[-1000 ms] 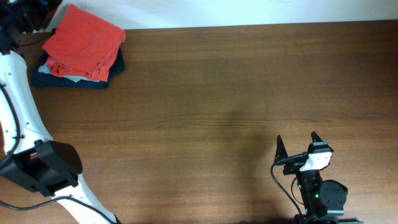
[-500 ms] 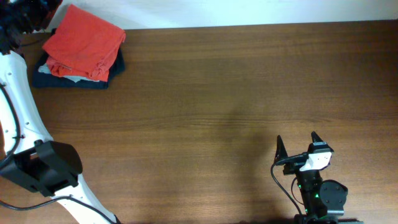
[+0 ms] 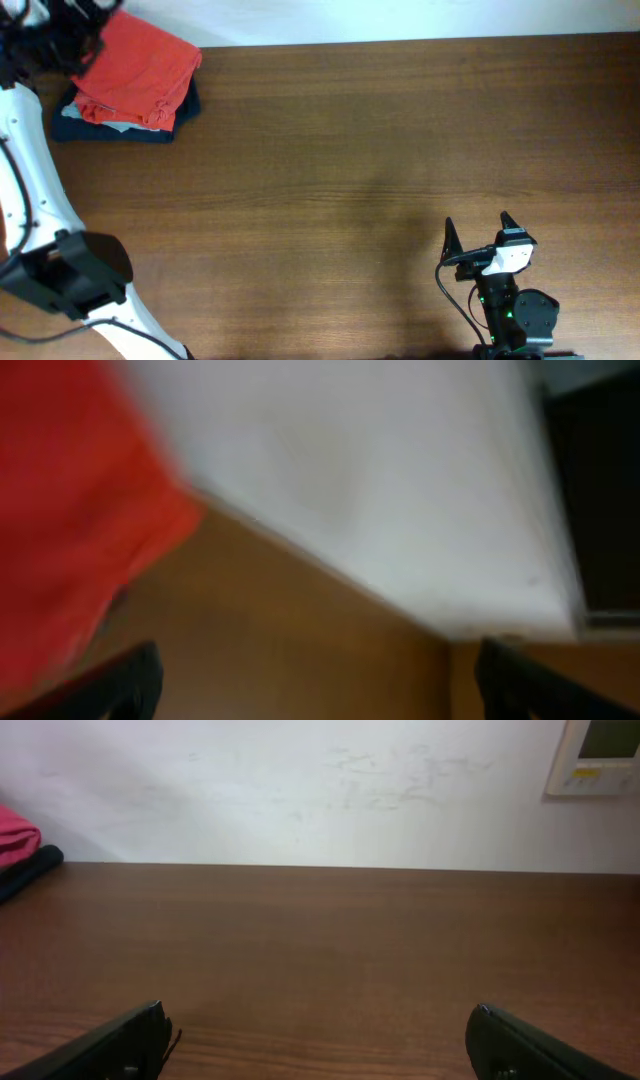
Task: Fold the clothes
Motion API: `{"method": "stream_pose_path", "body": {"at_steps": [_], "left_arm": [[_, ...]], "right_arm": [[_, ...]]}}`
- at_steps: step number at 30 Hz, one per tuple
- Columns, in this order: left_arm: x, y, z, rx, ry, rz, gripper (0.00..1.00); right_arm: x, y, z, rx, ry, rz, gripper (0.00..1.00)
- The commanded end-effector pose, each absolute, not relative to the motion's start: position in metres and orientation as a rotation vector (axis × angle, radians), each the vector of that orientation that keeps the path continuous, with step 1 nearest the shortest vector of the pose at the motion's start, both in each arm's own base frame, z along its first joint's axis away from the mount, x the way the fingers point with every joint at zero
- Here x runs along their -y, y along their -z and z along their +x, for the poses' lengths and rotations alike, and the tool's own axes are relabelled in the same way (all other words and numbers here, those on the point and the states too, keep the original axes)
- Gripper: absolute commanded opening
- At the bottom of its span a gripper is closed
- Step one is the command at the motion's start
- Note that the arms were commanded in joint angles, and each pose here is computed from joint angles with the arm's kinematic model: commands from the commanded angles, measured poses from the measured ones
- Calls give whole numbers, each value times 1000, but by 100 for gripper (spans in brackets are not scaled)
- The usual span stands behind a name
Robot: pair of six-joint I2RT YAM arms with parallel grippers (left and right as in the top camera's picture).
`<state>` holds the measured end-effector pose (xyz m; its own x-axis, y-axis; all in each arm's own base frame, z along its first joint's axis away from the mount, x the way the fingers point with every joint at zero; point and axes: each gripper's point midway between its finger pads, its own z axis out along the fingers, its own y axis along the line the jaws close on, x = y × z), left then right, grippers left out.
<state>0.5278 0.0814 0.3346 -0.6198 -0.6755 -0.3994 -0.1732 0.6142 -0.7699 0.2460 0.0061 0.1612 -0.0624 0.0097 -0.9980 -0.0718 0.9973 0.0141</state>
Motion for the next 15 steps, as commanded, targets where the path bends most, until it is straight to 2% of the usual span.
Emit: {"method": "stream_pose_path", "body": {"at_steps": [1, 5, 10, 12, 15], "left_arm": [[-74, -418, 457, -2051, 714, -667, 99], [-49, -469, 395, -1996, 590, -596, 99], [-24, -509, 308, -1911, 390, -546, 99], [-18, -508, 287, -1906, 349, -544, 99], [-16, -480, 258, -1949, 275, -561, 99]], "right_arm": [[-3, -159, 246, -1636, -62, -25, 99], [-3, -159, 246, -1636, -62, -25, 99], [-3, -159, 246, -1636, -62, -25, 99], [-3, -159, 246, -1636, -62, -25, 99], [-3, -159, 246, -1636, -63, -25, 99]]}}
